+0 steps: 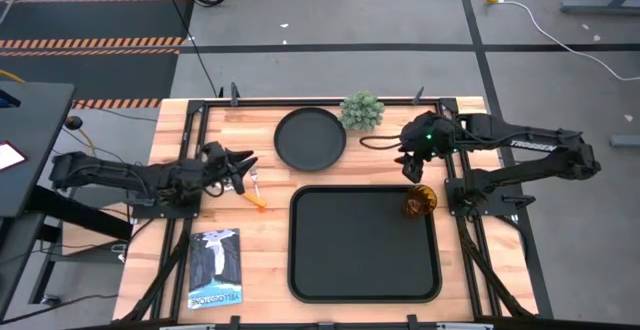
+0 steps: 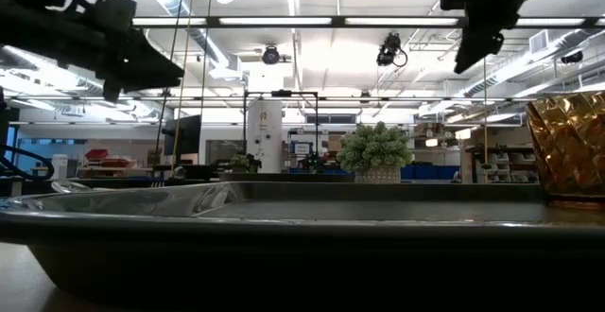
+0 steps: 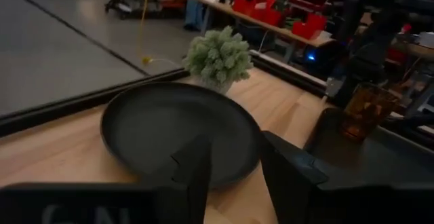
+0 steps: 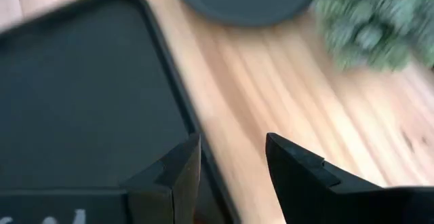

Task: Pick and place plate/cup/fork/spoon on tray
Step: Put the black plate on the black serving tray to the bottom of the brown cup

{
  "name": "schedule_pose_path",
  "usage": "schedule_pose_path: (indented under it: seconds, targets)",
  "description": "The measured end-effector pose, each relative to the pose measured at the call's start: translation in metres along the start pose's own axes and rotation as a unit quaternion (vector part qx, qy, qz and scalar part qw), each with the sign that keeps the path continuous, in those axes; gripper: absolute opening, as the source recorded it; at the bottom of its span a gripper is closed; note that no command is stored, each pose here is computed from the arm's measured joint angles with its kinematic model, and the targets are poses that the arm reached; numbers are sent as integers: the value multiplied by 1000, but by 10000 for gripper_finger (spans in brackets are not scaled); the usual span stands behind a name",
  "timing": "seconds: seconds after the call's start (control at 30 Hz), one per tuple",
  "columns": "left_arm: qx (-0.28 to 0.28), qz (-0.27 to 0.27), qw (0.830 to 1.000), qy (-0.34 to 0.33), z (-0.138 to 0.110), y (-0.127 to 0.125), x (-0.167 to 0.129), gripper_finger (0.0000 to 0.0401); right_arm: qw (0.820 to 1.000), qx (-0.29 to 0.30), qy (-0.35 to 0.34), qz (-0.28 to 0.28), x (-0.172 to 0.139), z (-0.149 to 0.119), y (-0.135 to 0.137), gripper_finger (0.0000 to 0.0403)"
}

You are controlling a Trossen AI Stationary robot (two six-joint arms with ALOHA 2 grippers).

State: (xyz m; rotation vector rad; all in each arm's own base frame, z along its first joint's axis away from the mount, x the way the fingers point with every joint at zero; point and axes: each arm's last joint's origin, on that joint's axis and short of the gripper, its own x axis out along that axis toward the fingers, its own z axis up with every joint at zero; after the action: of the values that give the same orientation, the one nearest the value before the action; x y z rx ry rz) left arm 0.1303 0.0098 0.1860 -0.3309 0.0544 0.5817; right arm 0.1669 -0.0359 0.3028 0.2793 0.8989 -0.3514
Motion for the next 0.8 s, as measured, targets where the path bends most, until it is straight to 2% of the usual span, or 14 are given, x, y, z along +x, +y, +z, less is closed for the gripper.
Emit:
schedule_pose_path:
  seconds: [0.33, 0.5, 0.7, 0.8]
  targets:
    - [-38, -13, 996, 75, -6, 14, 21, 189, 995, 11, -98, 25, 36, -7, 1, 180]
    - [-67, 21, 993, 94, -9, 25, 30, 194, 993, 16, -115, 24, 47, -12, 1, 187]
    - [-93, 70, 985, 127, -14, 39, 40, 191, 988, 7, -151, -20, 52, -14, 5, 187]
    - [-96, 88, 980, 153, -9, 42, 48, 190, 987, -1, -161, -24, 52, -13, 7, 188]
